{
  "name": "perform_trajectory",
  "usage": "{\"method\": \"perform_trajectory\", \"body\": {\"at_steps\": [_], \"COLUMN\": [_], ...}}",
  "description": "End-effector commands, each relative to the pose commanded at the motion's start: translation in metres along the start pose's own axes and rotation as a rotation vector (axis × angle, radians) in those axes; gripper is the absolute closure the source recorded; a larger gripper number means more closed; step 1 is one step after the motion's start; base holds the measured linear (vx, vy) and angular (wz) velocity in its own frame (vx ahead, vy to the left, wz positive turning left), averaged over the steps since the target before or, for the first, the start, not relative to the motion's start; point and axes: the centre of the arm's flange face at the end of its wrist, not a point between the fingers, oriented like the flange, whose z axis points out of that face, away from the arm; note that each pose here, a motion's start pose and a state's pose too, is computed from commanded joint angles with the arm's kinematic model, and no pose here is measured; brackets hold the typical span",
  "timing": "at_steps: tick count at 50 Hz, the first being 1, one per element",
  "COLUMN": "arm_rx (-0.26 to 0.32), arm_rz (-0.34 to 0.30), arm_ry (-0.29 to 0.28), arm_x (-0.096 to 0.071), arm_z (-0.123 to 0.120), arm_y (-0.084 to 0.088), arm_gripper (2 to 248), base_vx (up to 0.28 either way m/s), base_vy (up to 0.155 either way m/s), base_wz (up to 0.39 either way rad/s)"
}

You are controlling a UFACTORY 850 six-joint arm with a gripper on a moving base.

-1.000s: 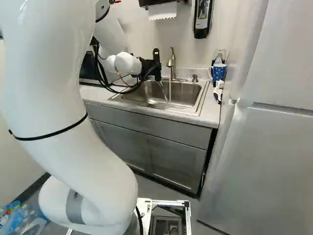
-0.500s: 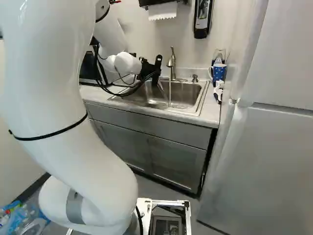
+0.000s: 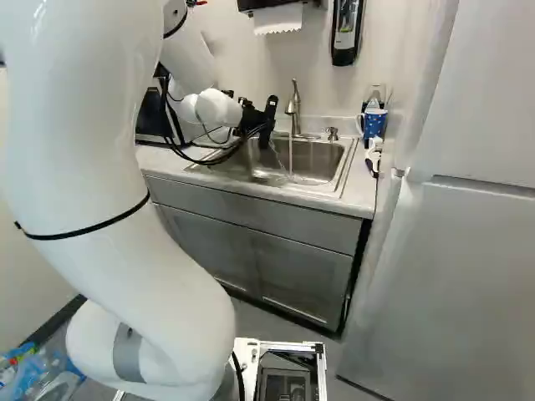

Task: Rinse the cup and place it in the tray

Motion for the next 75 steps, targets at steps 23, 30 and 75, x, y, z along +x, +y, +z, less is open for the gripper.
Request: {"method": "perform_trajectory", "body": {"at_steps": [23, 30, 75], "arm_rx": [0.0, 0.0, 0.0], "arm_rz": [0.068, 0.068, -0.311], "arm_ry": [0.0, 0.0, 0.0], "arm_x": [0.0, 0.0, 0.0], "arm_z": [0.0, 0.0, 0.0], "arm_y": [0.0, 0.0, 0.0], "arm_gripper": [124, 124, 124], "base_vx": [0.0, 0.0, 0.0], "base_vy": [0.0, 0.0, 0.0], "base_wz": [0.0, 0.0, 0.0]}}
